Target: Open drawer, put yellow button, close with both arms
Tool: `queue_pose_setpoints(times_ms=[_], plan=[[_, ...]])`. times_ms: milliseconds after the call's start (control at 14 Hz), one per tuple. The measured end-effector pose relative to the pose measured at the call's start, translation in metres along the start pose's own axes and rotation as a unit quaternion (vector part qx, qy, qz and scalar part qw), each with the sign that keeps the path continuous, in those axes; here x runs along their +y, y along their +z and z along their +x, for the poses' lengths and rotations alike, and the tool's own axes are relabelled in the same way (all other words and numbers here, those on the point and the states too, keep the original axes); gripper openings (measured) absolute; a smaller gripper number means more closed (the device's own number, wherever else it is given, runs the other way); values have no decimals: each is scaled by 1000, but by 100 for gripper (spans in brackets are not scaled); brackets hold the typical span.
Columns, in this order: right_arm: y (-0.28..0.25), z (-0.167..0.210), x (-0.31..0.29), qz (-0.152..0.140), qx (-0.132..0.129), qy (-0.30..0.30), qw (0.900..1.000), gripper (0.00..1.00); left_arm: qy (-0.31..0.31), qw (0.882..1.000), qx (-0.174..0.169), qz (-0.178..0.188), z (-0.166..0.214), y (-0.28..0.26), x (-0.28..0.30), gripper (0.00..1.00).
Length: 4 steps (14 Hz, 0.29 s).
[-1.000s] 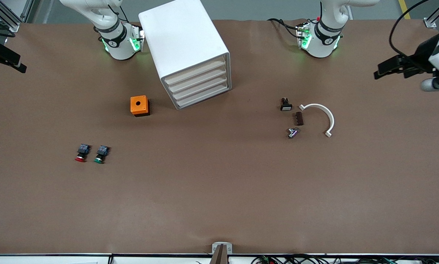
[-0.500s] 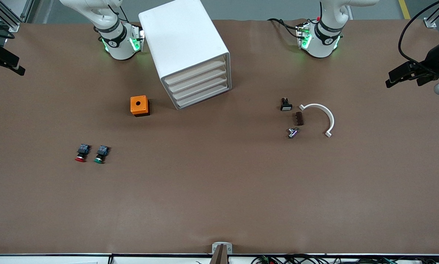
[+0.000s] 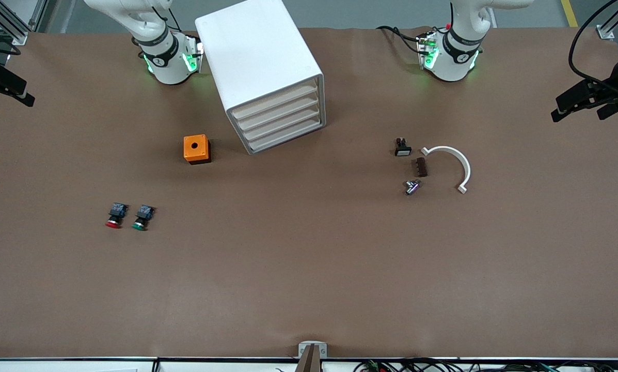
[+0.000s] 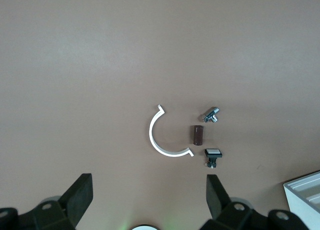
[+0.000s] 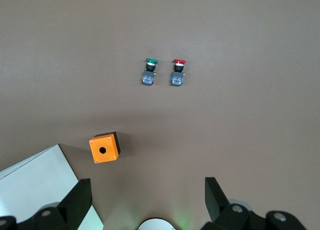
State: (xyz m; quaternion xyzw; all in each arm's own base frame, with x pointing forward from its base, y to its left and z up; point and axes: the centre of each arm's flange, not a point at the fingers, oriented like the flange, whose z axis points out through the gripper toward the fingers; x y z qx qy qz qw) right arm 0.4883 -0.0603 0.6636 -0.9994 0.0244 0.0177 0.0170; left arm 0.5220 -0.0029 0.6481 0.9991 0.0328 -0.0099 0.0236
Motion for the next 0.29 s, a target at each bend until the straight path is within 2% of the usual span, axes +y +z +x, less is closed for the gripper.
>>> queue_pose_setpoints(times_ms=[286], plan=[[0, 0, 1, 0, 0, 1, 1000, 100, 0, 1000, -3, 1, 2, 4, 1, 100]])
